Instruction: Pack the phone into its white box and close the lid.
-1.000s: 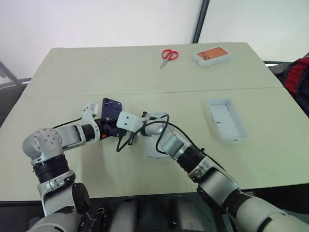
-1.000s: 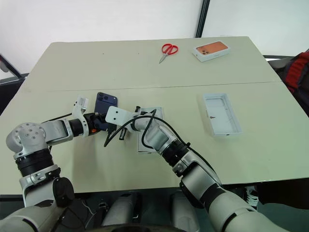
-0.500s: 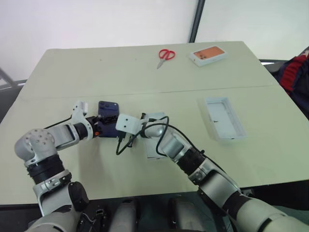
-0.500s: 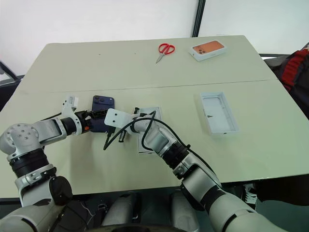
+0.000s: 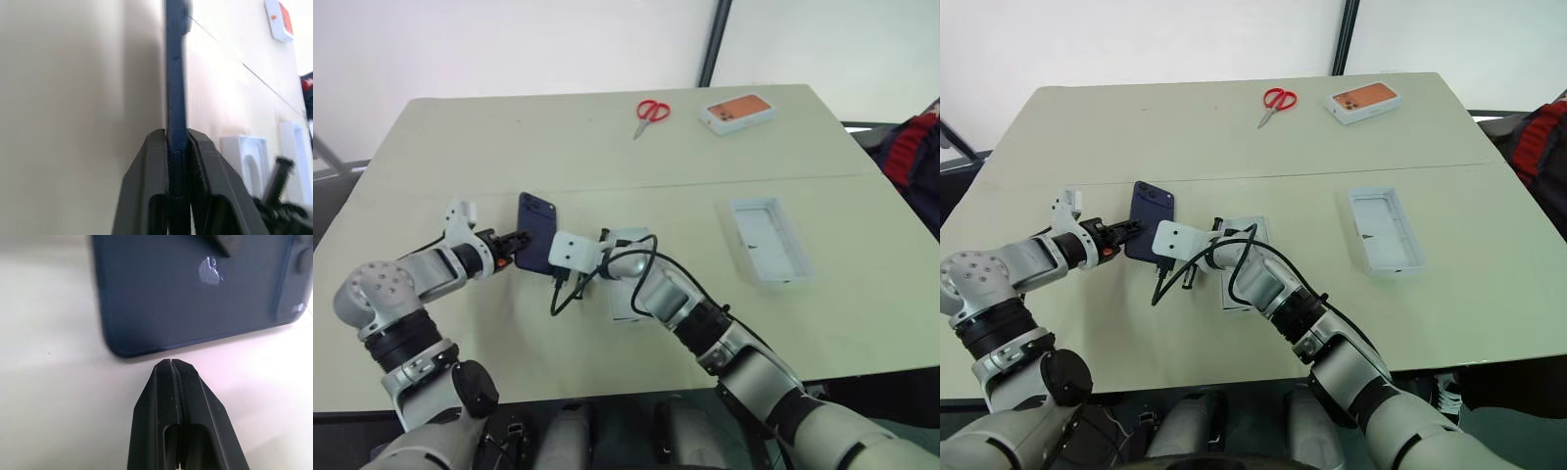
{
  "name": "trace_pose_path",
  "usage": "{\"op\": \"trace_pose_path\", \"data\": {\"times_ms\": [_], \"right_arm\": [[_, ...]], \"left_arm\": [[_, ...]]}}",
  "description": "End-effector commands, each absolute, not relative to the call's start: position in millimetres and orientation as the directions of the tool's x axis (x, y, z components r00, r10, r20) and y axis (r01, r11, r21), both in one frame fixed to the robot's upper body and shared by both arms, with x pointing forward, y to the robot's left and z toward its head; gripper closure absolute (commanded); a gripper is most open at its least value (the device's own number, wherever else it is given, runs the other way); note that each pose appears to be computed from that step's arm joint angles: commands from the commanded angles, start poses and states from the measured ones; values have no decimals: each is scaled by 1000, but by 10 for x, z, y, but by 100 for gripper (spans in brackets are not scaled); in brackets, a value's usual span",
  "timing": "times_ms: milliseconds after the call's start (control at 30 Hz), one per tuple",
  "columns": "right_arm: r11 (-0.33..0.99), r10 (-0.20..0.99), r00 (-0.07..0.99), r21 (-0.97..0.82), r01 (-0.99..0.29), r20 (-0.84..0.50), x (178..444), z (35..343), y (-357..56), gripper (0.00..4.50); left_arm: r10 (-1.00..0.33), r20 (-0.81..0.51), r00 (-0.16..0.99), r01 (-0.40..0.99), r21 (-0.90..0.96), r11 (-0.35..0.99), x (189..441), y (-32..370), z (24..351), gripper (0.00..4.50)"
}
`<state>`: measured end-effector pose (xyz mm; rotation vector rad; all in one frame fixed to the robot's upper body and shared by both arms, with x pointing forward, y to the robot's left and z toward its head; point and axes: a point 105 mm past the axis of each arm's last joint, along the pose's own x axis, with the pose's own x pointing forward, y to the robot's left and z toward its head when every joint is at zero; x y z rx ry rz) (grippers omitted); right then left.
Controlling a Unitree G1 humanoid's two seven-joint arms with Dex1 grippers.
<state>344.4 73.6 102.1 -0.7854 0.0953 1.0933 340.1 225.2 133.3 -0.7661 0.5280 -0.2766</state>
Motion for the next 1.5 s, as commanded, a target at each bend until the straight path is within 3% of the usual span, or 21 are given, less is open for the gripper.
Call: {"op": "trace_pose_path", "data": {"times_ms": [33, 167, 200, 233, 400, 567, 633, 700, 900, 1500], "right_arm": [[213, 798, 477, -567, -796, -369, 3374, 1284, 813, 450], [224, 806, 479, -571, -790, -346, 3353, 1393, 785, 450], [228, 808, 481, -573, -787, -339, 3347, 1428, 767, 450], [233, 811, 485, -578, -782, -327, 3339, 1482, 738, 450], [288, 830, 492, -554, -781, -262, 3275, 1787, 507, 450], [353, 803, 540, -529, -772, -252, 3288, 1910, -162, 450], [392, 766, 581, -515, -762, -276, 3324, 1891, -552, 450], [422, 717, 626, -523, -740, -308, 3364, 1840, -828, 450], [443, 661, 664, -533, -721, -350, 3388, 1737, -1073, 450], [439, 661, 665, -540, -718, -346, 3425, 1714, -1055, 450]], "left_arm": [[-410, -289, 865, 60, -751, 657, 3400, 2311, 1447, 382], [-415, -280, 866, 58, -767, 639, 3384, 2303, 1446, 382], [-418, -278, 865, 57, -773, 632, 3381, 2298, 1440, 435], [-421, -267, 867, 59, -784, 618, 3381, 2296, 1444, 445], [-441, -196, 876, 113, -806, 581, 3372, 2241, 1540, 445], [-570, -18, 822, 297, -840, 454, 3285, 1661, 1708, 445], [-634, 36, 772, 355, -853, 383, 3167, 1232, 1719, 445], [-675, 22, 738, 363, -856, 368, 3043, 944, 1667, 445], [-732, -57, 679, 335, -863, 378, 2867, 693, 1494, 445], [-760, -210, 616, 219, -880, 421, 2706, 648, 1344, 445]]}}
